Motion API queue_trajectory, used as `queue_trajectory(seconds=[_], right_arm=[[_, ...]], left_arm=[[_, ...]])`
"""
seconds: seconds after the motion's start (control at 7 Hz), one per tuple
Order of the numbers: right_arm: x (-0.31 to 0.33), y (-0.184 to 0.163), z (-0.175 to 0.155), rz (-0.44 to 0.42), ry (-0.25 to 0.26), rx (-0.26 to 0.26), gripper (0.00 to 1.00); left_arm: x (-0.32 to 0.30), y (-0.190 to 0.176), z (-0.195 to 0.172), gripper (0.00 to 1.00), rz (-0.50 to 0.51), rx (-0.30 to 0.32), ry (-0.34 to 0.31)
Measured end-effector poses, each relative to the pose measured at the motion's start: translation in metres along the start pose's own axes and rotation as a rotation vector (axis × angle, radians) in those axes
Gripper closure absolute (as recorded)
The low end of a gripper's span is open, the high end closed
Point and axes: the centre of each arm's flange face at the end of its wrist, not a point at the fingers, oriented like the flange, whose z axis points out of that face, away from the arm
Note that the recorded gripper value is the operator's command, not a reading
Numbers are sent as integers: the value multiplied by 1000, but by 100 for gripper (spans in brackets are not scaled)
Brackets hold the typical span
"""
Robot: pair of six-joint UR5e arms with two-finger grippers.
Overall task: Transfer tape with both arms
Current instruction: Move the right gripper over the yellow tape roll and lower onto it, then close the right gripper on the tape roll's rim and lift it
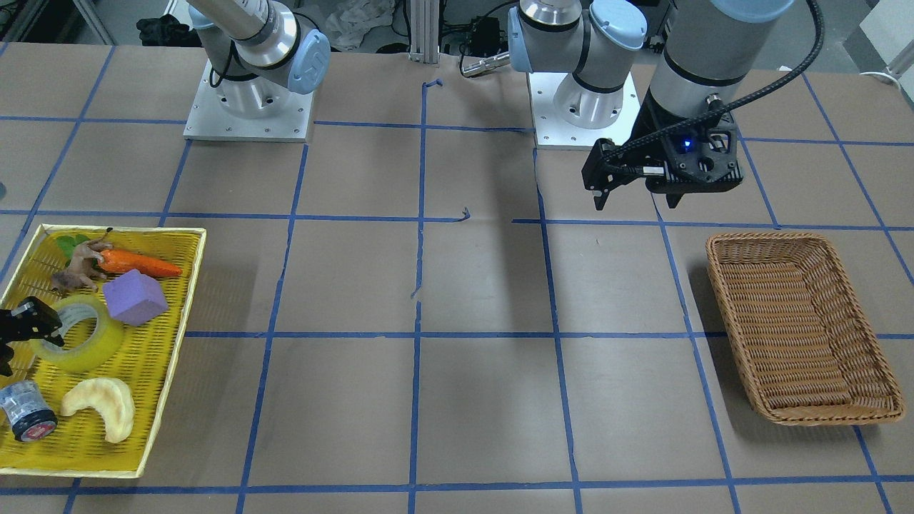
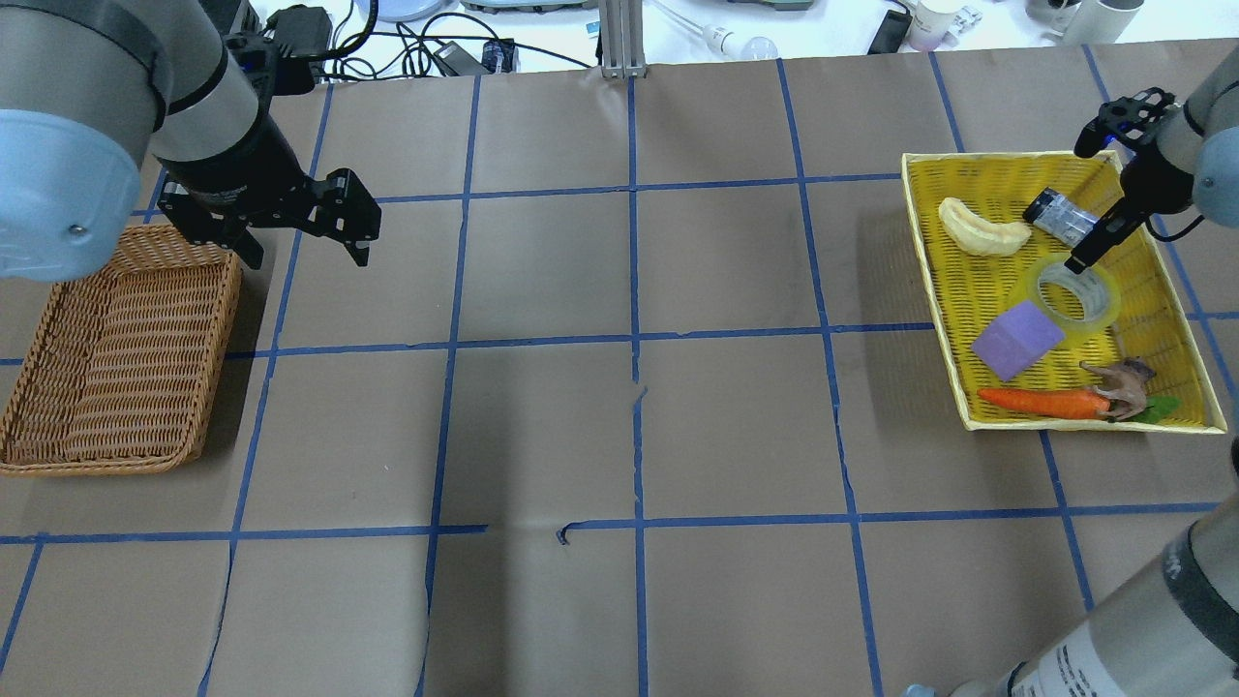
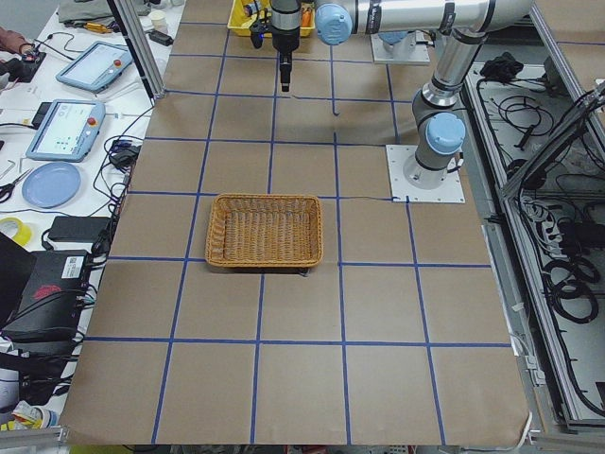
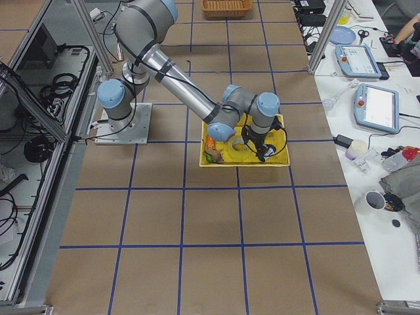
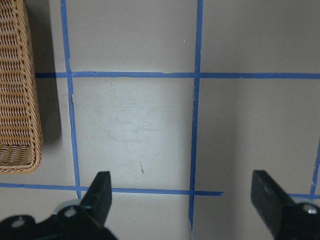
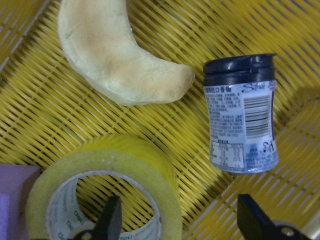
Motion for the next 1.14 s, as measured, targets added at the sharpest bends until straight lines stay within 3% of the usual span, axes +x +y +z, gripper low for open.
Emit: queue_trajectory(seconds=[0.29, 0.71, 1.14], right_arm=[[-2, 4, 14, 7, -20, -17, 100], [-2, 5, 11, 18, -19, -23, 100], [1, -13, -50, 55, 56, 24, 100]], left_arm=[[0, 0, 0, 0, -1, 0, 0], [0, 0, 0, 0, -1, 1, 0], [-1, -1, 1, 0, -1, 0, -1]])
